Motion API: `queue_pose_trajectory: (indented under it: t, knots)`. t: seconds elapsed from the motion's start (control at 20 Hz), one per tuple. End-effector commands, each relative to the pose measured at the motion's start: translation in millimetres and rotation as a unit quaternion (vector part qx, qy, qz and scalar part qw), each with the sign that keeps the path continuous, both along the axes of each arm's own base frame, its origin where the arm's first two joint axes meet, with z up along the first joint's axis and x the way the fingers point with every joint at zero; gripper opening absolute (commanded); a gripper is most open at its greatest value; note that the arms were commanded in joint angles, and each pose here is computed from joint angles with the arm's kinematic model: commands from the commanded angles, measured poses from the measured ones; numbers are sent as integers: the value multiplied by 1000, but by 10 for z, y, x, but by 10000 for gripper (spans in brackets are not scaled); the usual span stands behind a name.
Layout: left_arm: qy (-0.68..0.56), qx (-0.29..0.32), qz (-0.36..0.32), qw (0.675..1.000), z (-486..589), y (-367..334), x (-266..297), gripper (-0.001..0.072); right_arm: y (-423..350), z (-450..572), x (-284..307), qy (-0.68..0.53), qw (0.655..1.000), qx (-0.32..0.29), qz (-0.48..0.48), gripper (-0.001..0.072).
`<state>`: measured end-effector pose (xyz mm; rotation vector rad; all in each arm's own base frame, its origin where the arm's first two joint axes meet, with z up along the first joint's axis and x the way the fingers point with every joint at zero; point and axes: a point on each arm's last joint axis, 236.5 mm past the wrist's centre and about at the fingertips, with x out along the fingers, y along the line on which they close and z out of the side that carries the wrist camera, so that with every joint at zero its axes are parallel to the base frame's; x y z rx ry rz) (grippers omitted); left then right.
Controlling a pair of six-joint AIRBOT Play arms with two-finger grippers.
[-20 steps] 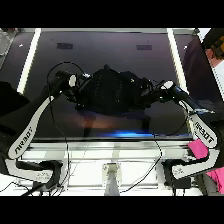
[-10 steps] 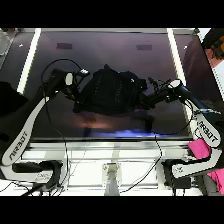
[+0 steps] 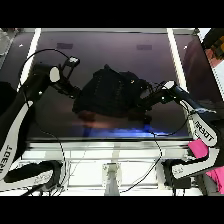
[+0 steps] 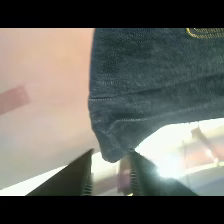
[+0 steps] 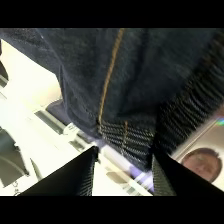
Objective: Fold the clothes and pants, and hang the long-sleeved shirts on hangers.
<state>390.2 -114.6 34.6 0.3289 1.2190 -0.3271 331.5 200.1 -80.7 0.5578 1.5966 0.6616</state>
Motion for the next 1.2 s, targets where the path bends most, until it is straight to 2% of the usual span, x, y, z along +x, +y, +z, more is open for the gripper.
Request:
queue_pose_trajectory:
  t: [0.0,0.05,0.1,0.15,0.2,0.35,0.5,0.6,0.65,0.7,0.75,0.85,1.15]
  knots:
    - [-24,-33,43,998,86,121,149,206,79,-60,58,-20,1000,-8,1,351]
    - [-30,-44,58,997,102,200,205,131,73,-68,83,-24,1000,-10,-3,274]
    - [-30,-55,74,995,110,288,238,17,64,-75,105,-29,1000,-11,-3,176]
    - [-27,-68,84,994,110,368,252,18,65,-76,111,-36,999,-11,2,123]
    - [-21,-91,86,992,110,419,251,17,62,-77,110,-40,999,-10,7,36]
    - [23,-216,88,972,59,427,102,17,-13,-76,156,-43,999,-11,-2,17]
    - [81,-357,103,925,-36,413,-213,17,-251,-68,284,-41,998,-10,-37,17]
    - [121,-383,140,905,-306,496,-448,19,-374,-61,324,-38,998,-8,-52,17]
    - [134,-384,161,899,-474,525,-537,62,-404,-58,328,-36,998,-8,-55,17]
    - [137,-384,181,895,-609,534,-575,273,-408,-55,324,-35,998,-7,-55,17]
    - [136,-383,207,890,-737,550,-584,542,-405,-50,317,-34,998,-6,-54,17]
    - [149,-395,251,871,-903,513,-610,556,-388,-36,278,-28,998,-2,-48,17]
    - [206,-395,241,862,-1284,206,-698,556,-373,-16,270,-25,999,3,-47,17]
